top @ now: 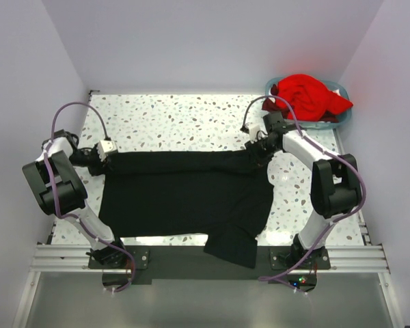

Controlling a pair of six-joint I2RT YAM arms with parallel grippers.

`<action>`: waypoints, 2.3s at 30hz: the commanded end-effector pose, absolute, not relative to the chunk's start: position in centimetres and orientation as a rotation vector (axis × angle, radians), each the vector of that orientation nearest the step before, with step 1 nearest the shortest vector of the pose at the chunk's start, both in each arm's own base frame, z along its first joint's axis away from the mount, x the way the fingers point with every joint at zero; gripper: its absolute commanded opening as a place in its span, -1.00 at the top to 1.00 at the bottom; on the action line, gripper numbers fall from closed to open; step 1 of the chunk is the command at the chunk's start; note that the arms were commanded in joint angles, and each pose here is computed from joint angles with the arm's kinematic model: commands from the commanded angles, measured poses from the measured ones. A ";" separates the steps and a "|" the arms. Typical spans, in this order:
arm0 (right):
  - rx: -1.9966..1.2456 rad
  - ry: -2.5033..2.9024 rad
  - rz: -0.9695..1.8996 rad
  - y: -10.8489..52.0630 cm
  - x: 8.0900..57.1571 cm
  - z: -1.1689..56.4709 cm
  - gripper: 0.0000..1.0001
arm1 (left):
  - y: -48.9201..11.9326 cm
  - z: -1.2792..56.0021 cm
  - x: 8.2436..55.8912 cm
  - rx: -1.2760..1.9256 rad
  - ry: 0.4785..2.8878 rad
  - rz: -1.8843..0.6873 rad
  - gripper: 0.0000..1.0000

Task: Fold and stack the t-shirts
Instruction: Fold the tshirt

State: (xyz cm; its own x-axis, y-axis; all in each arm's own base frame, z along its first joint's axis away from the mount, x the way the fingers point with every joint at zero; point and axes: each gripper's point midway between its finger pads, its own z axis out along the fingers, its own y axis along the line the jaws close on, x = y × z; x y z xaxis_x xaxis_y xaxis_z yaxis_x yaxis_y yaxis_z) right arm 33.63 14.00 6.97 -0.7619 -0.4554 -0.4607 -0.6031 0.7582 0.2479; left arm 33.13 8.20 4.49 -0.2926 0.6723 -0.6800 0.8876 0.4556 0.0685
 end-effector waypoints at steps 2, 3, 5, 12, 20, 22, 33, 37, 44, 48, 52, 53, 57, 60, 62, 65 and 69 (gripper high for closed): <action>-0.911 2.637 0.640 14.9 31.5 6.9 0.38 | 7.0 7.3 33.2 1.314 1.998 -0.480 0.22; -0.913 2.657 0.656 14.8 30.8 7.1 0.32 | 6.5 8.3 33.5 1.306 1.979 -0.497 0.11; -0.938 2.649 0.647 14.6 30.5 8.0 0.18 | 4.3 11.4 34.8 1.281 1.923 -0.536 0.00; -0.911 2.710 0.699 13.4 30.6 10.2 0.12 | -8.1 16.2 39.1 1.173 1.824 -0.654 -0.11; -0.627 2.738 0.736 14.9 34.9 9.3 0.02 | -22.1 13.8 42.2 1.001 1.926 -0.890 -0.18; -0.598 2.757 0.727 14.8 35.3 8.5 0.00 | -23.7 12.1 42.8 0.935 2.011 -0.949 -0.18; -0.355 2.838 0.818 14.1 36.9 5.9 -0.04 | -29.2 7.2 42.9 0.841 2.188 -1.073 -0.14; -0.334 2.830 0.875 14.6 37.2 6.0 -0.04 | -30.0 6.5 41.8 0.821 2.219 -1.135 -0.13; -0.330 2.821 0.951 15.3 37.1 6.2 -0.03 | -31.6 6.0 40.0 0.870 2.213 -1.187 -0.11; -0.335 2.808 0.990 15.7 36.9 6.6 -0.05 | -31.9 5.3 39.8 0.872 2.237 -1.163 -0.09; -0.316 2.815 0.981 15.6 37.3 6.2 -0.06 | -31.9 4.5 39.7 0.870 2.260 -1.146 -0.06; -0.311 2.825 0.977 15.6 37.3 5.8 -0.05 | -31.9 4.4 39.8 0.871 2.262 -1.137 -0.04; -0.308 2.822 0.986 15.7 37.7 5.5 0.24 | -32.1 4.5 39.9 0.885 2.254 -1.144 0.13; -0.333 2.787 0.999 15.9 37.9 6.3 0.70 | -32.3 5.8 39.5 0.906 2.207 -1.175 0.39; -0.364 2.768 1.006 16.0 37.6 6.6 0.88 | -32.5 6.9 39.4 0.920 2.152 -1.184 0.61; -0.416 2.747 1.022 15.9 36.5 7.3 0.95 | -32.4 8.6 38.5 0.953 2.070 -1.196 0.86; -0.513 2.723 1.034 15.8 34.7 7.8 0.95 | -31.9 9.6 36.8 1.018 2.005 -1.204 1.00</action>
